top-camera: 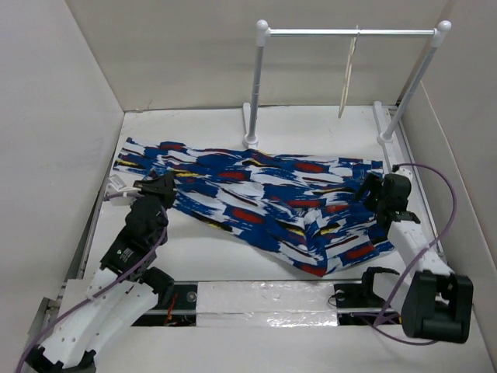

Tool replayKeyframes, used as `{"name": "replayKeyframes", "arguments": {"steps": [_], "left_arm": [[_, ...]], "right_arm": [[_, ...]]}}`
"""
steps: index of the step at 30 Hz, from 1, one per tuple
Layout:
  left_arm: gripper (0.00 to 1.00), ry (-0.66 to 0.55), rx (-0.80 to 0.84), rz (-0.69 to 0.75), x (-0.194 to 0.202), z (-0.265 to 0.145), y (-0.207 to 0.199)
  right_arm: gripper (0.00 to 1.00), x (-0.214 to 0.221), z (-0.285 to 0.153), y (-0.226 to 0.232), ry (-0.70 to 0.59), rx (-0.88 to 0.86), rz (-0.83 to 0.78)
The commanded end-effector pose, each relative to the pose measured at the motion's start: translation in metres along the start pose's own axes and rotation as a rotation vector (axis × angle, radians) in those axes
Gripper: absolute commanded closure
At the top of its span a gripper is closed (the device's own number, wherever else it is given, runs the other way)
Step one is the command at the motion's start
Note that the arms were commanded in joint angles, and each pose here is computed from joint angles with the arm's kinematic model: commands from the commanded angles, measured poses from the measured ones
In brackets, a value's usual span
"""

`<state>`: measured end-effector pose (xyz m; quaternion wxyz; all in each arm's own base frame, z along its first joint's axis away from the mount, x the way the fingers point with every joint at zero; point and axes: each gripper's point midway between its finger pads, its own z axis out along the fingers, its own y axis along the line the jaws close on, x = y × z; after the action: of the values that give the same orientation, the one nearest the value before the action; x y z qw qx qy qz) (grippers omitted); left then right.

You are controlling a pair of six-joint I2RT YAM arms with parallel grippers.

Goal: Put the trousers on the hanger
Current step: Flatten out the trousers at the center of the board.

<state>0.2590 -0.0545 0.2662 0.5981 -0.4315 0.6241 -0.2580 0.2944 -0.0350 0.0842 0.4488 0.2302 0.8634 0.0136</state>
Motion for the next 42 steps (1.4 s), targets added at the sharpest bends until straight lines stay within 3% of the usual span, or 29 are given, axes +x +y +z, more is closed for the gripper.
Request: {"name": "replayKeyframes", "arguments": {"steps": [1,2,9,13,16,19,20,23,26,28,31,34,38,40,41,42], "left_arm": [[1.0,-0.053,-0.034,0.175,-0.032,-0.018,0.01],[1.0,-0.067,-0.041,0.189,-0.038,-0.021,0.013],[1.0,-0.153,0.043,0.127,-0.089,-0.057,-0.002],[1.0,-0.183,0.039,0.16,-0.106,-0.068,-0.004],[1.0,-0.222,-0.008,0.193,-0.115,-0.068,0.002],[1.0,-0.199,-0.04,0.249,-0.108,-0.063,0.007],[1.0,-0.187,-0.048,0.253,-0.106,-0.062,0.007],[1.0,-0.144,-0.047,0.282,-0.097,-0.056,-0.001],[1.0,-0.101,-0.041,0.344,-0.082,-0.044,-0.012],[1.0,-0.075,-0.113,0.405,-0.063,-0.024,-0.006],[1.0,-0.082,-0.209,0.439,-0.043,0.003,0.0],[1.0,-0.135,-0.358,0.471,-0.04,0.031,0.016],[1.0,-0.099,-0.483,0.448,-0.033,0.072,0.05],[1.0,-0.114,-0.59,0.412,-0.056,0.105,0.093],[1.0,-0.095,-0.551,0.408,-0.052,0.11,0.086],[1.0,-0.103,-0.633,0.407,-0.063,0.122,0.111]], "right_arm": [[0.08,-0.031,0.022,0.017,-0.069,-0.08,0.063],[0.09,-0.012,0.035,0.024,0.036,-0.111,0.06],[0.17,0.0,0.082,0.077,0.161,-0.272,0.139],[0.21,-0.034,0.101,0.099,0.078,-0.345,0.15],[0.17,-0.071,0.102,0.112,0.043,-0.361,0.112],[0.08,-0.076,0.083,0.113,0.011,-0.334,0.046],[0.04,-0.09,0.066,0.116,-0.057,-0.334,0.0],[0.02,-0.077,0.032,0.123,-0.085,-0.346,-0.113],[0.07,-0.043,0.011,0.126,-0.063,-0.378,-0.19],[0.14,-0.039,-0.01,0.133,-0.089,-0.432,-0.21],[0.17,-0.019,-0.037,0.146,-0.101,-0.522,-0.253],[0.16,-0.005,-0.061,0.158,-0.101,-0.599,-0.302],[0.15,0.004,-0.079,0.163,-0.106,-0.623,-0.355],[0.14,0.008,-0.087,0.167,-0.106,-0.651,-0.377],[0.14,0.009,-0.09,0.168,-0.108,-0.662,-0.381],[0.14,0.011,-0.093,0.17,-0.107,-0.674,-0.387]]}}
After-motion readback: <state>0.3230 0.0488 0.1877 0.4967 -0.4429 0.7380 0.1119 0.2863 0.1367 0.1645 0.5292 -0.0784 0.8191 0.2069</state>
